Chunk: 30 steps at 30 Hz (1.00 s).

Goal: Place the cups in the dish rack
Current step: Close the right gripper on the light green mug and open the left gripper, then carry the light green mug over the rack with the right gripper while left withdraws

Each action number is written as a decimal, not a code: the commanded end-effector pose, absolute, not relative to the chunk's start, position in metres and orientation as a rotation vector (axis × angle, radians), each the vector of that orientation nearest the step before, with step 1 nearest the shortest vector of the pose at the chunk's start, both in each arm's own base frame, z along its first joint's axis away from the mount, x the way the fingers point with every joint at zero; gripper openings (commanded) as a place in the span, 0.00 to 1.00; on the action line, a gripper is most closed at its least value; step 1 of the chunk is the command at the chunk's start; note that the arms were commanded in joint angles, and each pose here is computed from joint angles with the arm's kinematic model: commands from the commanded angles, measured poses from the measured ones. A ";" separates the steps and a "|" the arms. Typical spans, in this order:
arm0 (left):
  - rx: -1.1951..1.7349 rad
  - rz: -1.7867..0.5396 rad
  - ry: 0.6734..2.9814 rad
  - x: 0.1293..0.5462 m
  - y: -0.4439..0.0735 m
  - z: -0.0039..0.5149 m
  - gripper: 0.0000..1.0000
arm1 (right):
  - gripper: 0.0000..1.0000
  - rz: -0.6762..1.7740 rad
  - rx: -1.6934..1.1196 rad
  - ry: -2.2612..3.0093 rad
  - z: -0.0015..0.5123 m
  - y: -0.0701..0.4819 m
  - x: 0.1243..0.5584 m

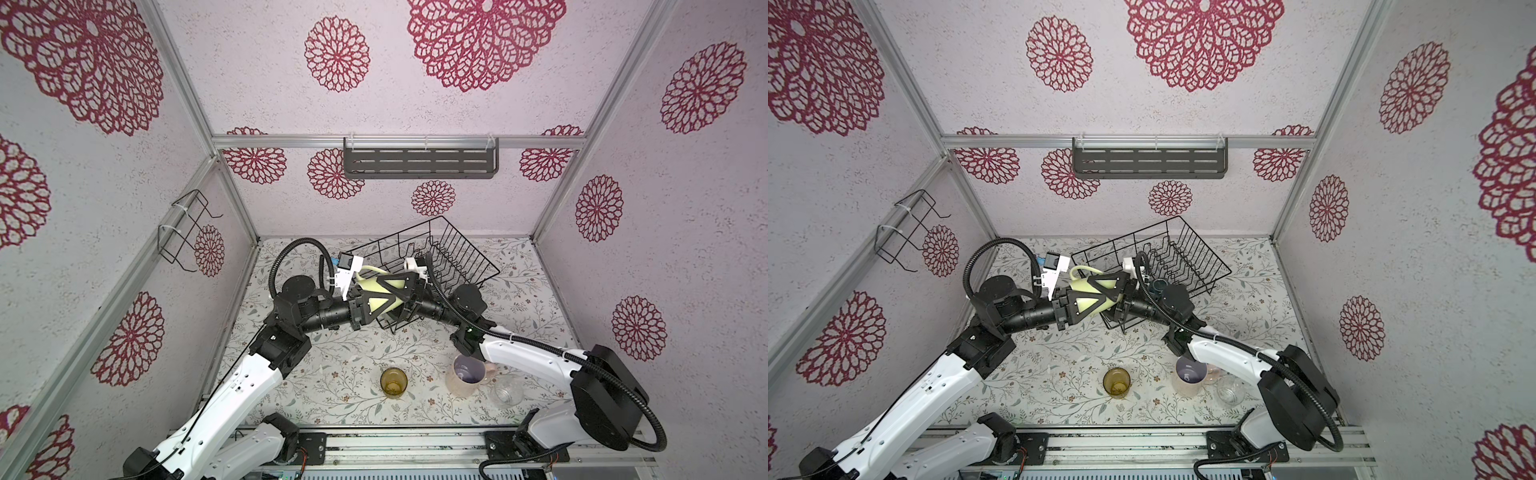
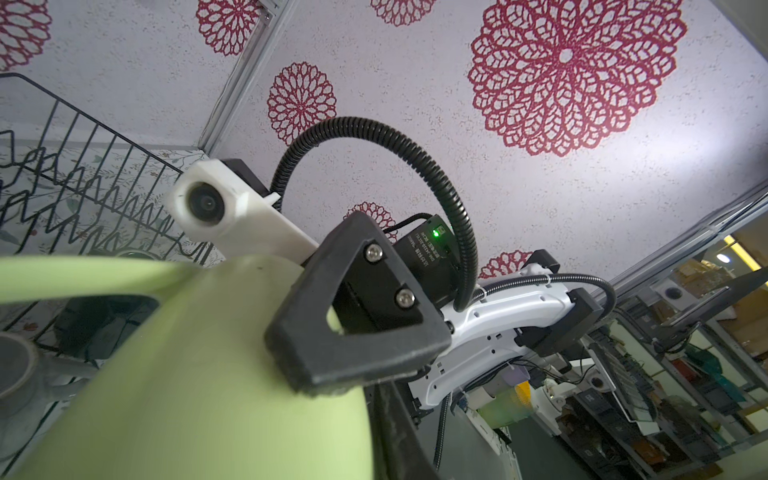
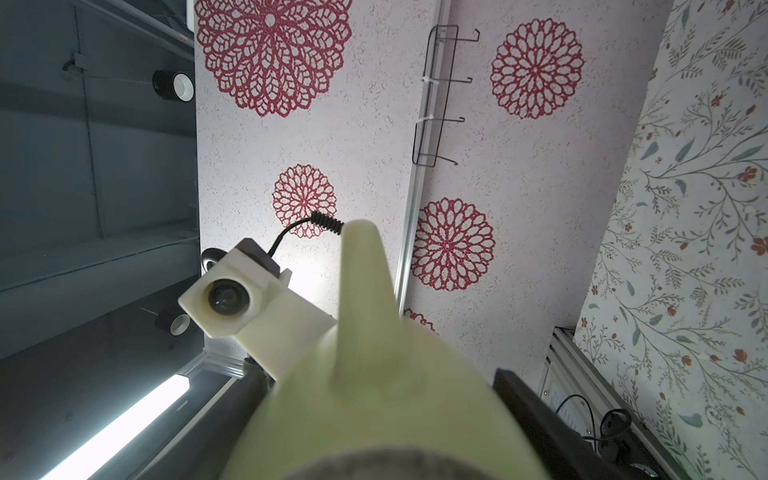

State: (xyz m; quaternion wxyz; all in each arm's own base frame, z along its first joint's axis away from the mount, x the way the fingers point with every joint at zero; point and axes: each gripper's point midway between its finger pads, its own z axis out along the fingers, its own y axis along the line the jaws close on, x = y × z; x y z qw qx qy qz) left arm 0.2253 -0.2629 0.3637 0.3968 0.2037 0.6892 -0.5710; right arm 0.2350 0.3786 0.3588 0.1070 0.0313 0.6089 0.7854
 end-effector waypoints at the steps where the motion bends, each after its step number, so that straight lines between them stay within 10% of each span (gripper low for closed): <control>1: 0.603 -1.422 1.626 0.214 -0.264 0.389 0.24 | 0.72 2.338 -0.017 1.699 0.386 0.376 0.228; 19: 0.516 -1.245 1.764 0.239 -0.247 0.349 0.59 | 0.56 2.148 0.149 1.706 0.353 0.348 0.314; 30: 0.340 -1.156 1.854 0.251 -0.209 0.326 0.68 | 0.54 1.418 -0.050 1.979 0.298 0.336 0.387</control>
